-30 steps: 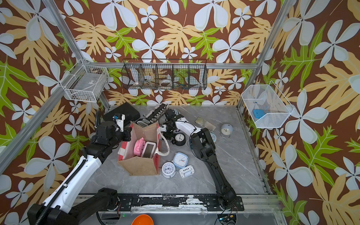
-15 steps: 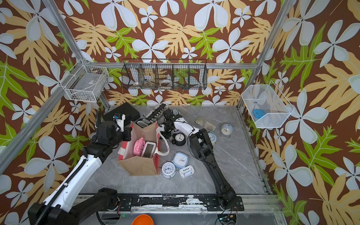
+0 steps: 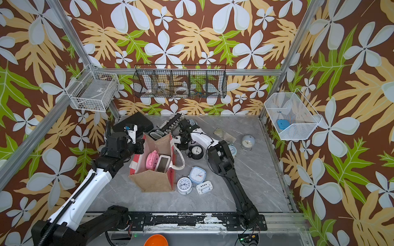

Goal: Put the alarm clock into the canvas bag
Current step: Pick up the alarm from the center of the board.

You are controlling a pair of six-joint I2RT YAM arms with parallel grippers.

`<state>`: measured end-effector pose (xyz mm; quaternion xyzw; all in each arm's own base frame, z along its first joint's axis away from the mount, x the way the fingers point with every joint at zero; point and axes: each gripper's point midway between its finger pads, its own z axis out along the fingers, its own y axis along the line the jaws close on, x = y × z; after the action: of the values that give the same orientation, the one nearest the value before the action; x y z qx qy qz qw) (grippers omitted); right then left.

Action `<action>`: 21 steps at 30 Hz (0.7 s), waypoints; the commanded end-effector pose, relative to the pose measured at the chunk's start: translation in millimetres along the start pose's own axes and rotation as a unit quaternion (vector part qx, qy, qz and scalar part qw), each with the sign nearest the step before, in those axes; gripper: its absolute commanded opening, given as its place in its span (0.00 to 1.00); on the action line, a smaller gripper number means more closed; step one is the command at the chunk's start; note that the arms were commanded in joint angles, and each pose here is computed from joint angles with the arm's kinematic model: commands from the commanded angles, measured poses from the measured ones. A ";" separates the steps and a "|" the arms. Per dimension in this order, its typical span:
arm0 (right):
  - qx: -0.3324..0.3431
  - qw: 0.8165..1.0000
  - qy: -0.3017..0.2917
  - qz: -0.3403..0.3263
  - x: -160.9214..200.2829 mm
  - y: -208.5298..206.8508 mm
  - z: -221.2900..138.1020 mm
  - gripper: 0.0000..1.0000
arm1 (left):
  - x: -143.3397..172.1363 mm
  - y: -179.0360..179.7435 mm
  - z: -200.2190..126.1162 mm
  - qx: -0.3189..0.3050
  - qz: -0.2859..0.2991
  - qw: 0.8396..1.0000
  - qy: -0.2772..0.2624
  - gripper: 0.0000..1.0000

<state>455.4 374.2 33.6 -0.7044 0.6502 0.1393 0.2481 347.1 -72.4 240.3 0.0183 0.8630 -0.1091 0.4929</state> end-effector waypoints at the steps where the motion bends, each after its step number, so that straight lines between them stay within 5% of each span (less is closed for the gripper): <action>1: 0.012 1.000 -0.012 0.010 -10.8 -5.1 -12.4 0.49 | -1.7 0.7 0.3 -0.002 0.003 1.000 -0.003 0.00; 14: 0.112 0.989 -0.086 0.050 -52.8 -43.5 -90.8 0.47 | -1.6 1.1 -0.4 -0.003 0.002 1.000 -0.004 0.00; 21: 0.194 0.972 -0.076 0.110 -48.9 -64.8 -149.4 0.45 | -4.1 -2.1 -2.0 0.005 0.001 1.000 -0.008 0.00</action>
<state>487.4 344.4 170.7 -0.5922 0.7008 0.1070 0.3830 347.0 -72.3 240.8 0.0182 0.8627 -0.1090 0.4936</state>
